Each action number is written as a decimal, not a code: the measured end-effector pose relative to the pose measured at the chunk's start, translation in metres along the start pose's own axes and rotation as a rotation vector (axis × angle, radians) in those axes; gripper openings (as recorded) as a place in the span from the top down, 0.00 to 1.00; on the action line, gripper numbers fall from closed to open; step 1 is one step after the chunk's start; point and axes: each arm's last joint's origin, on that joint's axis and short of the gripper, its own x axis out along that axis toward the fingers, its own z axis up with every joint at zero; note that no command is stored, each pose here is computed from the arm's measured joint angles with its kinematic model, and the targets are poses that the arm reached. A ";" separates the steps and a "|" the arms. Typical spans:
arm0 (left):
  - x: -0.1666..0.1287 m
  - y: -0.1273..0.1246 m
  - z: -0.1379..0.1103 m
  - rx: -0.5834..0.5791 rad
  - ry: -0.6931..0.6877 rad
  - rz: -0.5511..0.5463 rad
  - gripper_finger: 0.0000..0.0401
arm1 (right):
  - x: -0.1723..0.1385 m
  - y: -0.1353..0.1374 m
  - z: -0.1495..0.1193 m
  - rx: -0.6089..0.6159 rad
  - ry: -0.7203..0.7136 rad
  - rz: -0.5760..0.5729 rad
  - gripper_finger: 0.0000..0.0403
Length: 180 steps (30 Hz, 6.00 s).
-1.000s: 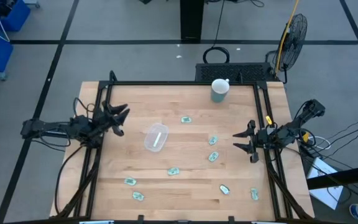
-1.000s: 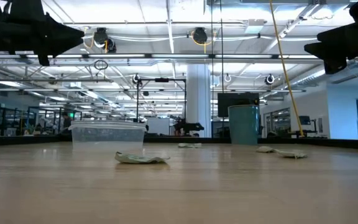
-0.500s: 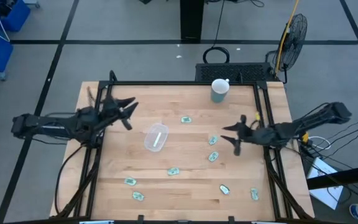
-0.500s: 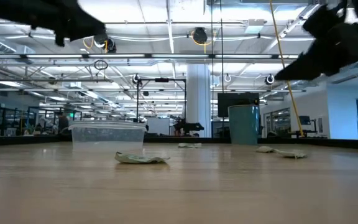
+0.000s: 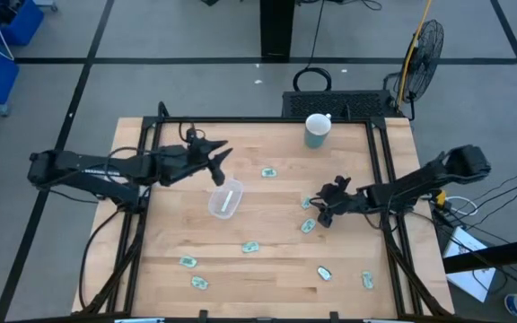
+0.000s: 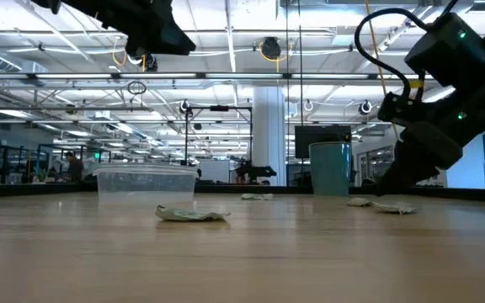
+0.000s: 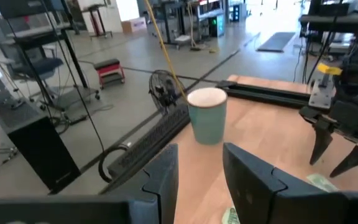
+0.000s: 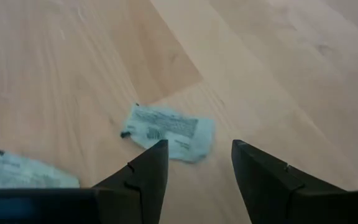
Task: Pick and place Stevia / Truvia into bins
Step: Put the green stevia packet into the transparent bin
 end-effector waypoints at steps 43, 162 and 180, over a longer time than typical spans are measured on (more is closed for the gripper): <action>-0.035 0.028 0.025 -0.005 -0.126 0.333 0.67 | 0.117 0.113 0.186 -0.568 -0.378 0.058 1.00; 0.040 -0.043 -0.055 0.099 0.258 -0.344 0.45 | 0.074 0.061 0.140 -0.775 -0.650 -0.241 1.00; 0.051 -0.035 -0.058 0.062 0.250 -0.293 0.97 | 0.074 0.061 0.140 -0.746 -0.655 -0.232 1.00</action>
